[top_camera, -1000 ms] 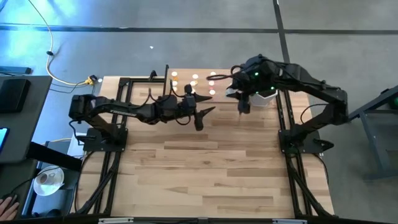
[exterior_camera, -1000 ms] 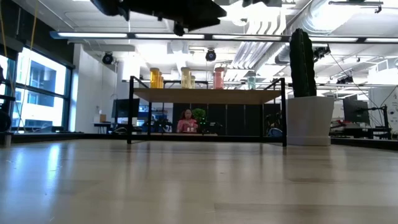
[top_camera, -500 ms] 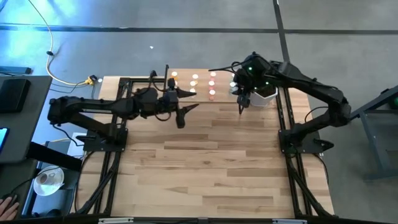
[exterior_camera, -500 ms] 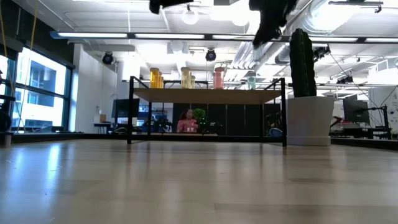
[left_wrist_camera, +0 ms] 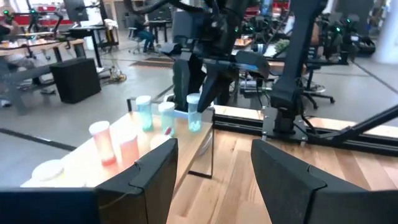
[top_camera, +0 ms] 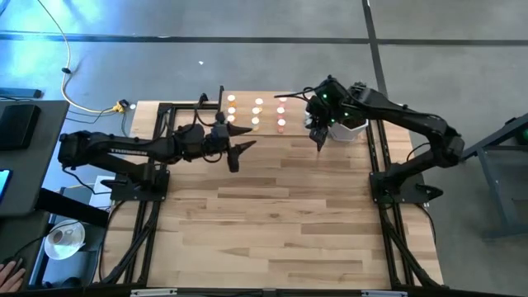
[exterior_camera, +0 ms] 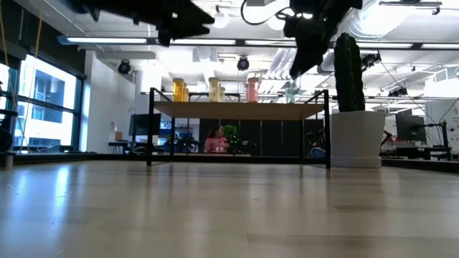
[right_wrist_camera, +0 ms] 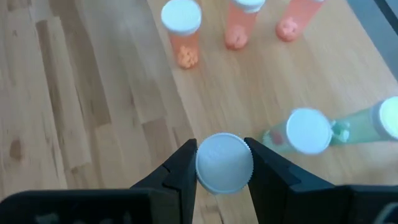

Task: Pick and place medicine bottles onto shelf by color
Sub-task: Put the blue pill bottle on the shelf aligned with the other blue pill bottles, then return to Home Position

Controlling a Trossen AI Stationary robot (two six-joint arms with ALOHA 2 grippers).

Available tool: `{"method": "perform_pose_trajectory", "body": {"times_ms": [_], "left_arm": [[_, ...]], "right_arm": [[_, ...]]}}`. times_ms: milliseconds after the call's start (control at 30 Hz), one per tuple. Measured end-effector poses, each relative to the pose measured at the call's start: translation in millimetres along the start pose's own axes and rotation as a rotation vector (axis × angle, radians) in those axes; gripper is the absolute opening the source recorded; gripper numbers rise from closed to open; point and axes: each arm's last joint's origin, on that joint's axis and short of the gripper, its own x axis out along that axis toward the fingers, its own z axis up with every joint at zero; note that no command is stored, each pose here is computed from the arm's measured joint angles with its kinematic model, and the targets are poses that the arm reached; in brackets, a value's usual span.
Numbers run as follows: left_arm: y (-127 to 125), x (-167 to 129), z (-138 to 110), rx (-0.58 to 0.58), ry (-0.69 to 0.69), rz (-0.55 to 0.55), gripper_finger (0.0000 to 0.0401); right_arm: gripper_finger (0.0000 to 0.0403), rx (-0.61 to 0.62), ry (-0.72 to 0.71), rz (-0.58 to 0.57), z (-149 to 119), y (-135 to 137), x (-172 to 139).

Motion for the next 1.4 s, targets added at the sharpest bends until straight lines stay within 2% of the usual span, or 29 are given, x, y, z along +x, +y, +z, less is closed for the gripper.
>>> {"method": "perform_pose_trajectory", "body": {"times_ms": [267,533,933,1400], "left_arm": [[2,-3,-18,-0.052,0.008,0.005,0.0195],[1,-3,-18,-0.062,0.009,-0.016,0.0195],[0,-3,-18,-0.063,0.008,-0.025,0.0195],[0,-3,-18,-0.062,0.008,-0.027,0.0195]], "right_arm": [[0.0103,0.022,0.030,-0.005,2,-3,14],[0.0103,0.033,0.071,-0.052,0,-5,21],[0.0105,0.036,0.084,-0.059,-1,-6,20],[0.0162,0.035,0.095,-0.087,-2,-7,20]]}}
